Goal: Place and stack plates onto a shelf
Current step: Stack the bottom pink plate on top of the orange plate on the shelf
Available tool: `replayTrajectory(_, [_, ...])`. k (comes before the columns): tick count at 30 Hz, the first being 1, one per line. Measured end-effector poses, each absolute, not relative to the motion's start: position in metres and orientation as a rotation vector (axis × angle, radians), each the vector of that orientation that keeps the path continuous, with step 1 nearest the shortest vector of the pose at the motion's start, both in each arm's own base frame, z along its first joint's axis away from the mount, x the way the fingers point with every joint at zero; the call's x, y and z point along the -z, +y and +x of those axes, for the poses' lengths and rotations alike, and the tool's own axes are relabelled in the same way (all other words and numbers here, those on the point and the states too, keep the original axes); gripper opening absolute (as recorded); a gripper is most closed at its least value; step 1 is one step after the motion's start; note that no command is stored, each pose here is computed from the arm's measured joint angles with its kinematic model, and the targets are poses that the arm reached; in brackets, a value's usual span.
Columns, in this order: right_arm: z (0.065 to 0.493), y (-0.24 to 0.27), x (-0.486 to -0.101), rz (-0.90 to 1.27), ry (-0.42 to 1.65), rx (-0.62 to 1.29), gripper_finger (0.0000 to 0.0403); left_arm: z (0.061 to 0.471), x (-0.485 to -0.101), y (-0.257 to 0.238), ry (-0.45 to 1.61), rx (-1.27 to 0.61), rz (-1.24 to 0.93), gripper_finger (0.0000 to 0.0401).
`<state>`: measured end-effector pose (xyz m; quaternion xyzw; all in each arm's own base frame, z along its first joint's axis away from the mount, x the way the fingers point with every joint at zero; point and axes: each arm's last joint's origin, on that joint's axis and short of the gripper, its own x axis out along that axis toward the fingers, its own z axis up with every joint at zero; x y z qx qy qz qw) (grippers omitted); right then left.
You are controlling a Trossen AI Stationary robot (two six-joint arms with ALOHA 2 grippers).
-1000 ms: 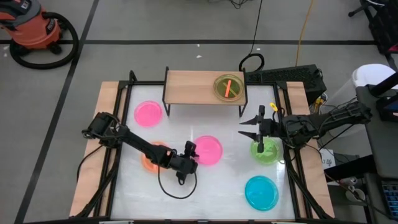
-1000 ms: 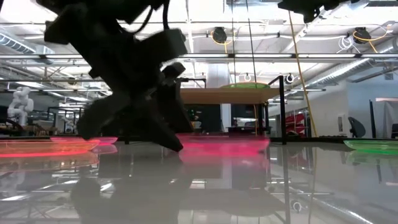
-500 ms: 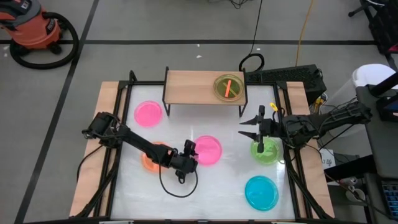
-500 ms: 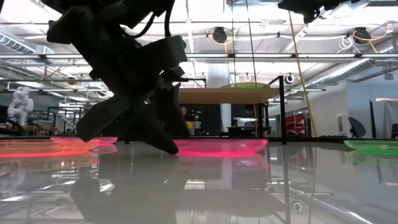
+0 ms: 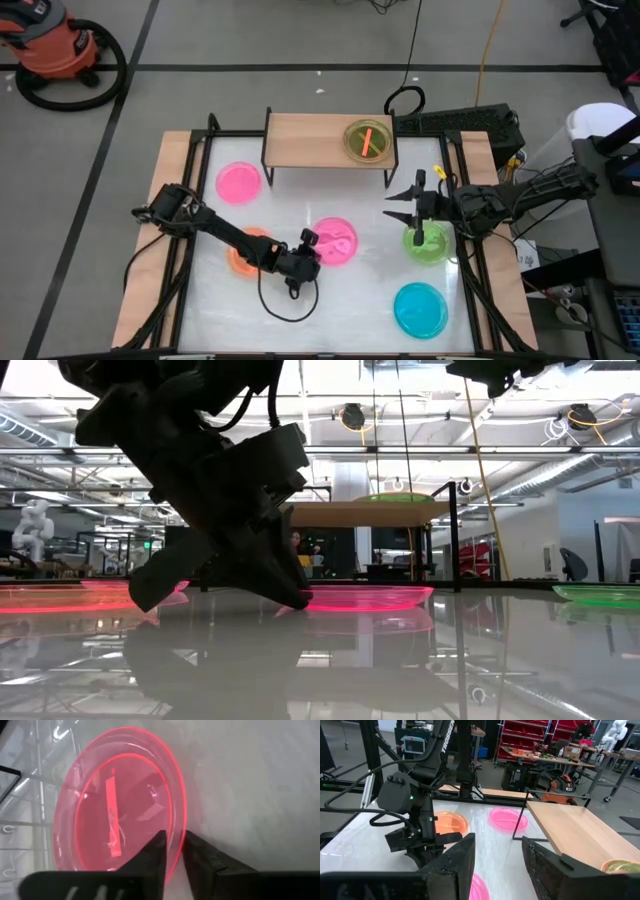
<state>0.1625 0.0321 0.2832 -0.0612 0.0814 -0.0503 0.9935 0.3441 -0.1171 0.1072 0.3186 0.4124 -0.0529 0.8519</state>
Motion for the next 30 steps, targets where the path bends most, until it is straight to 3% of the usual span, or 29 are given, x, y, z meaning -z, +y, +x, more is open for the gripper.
replayTrajectory(6, [0.162,0.032,-0.283,-0.122,0.163,0.101,0.0144,0.342,-0.11,-0.124,0.841,0.132,0.725,0.0013])
replayTrajectory(12, [0.162,0.032,-0.283,-0.122,0.163,0.101,0.0144,0.346,-0.12,-0.133,0.839,0.117,0.755,0.0004])
replayTrajectory(21, [0.161,0.036,-0.295,-0.094,0.049,0.018,0.0144,0.364,-0.189,-0.145,0.82,0.065,0.927,0.0002])
replayTrajectory(30, [0.144,0.046,-0.308,-0.108,-0.072,-0.179,0.0144,0.393,-0.252,-0.06,0.766,-0.064,1.038,0.0002])
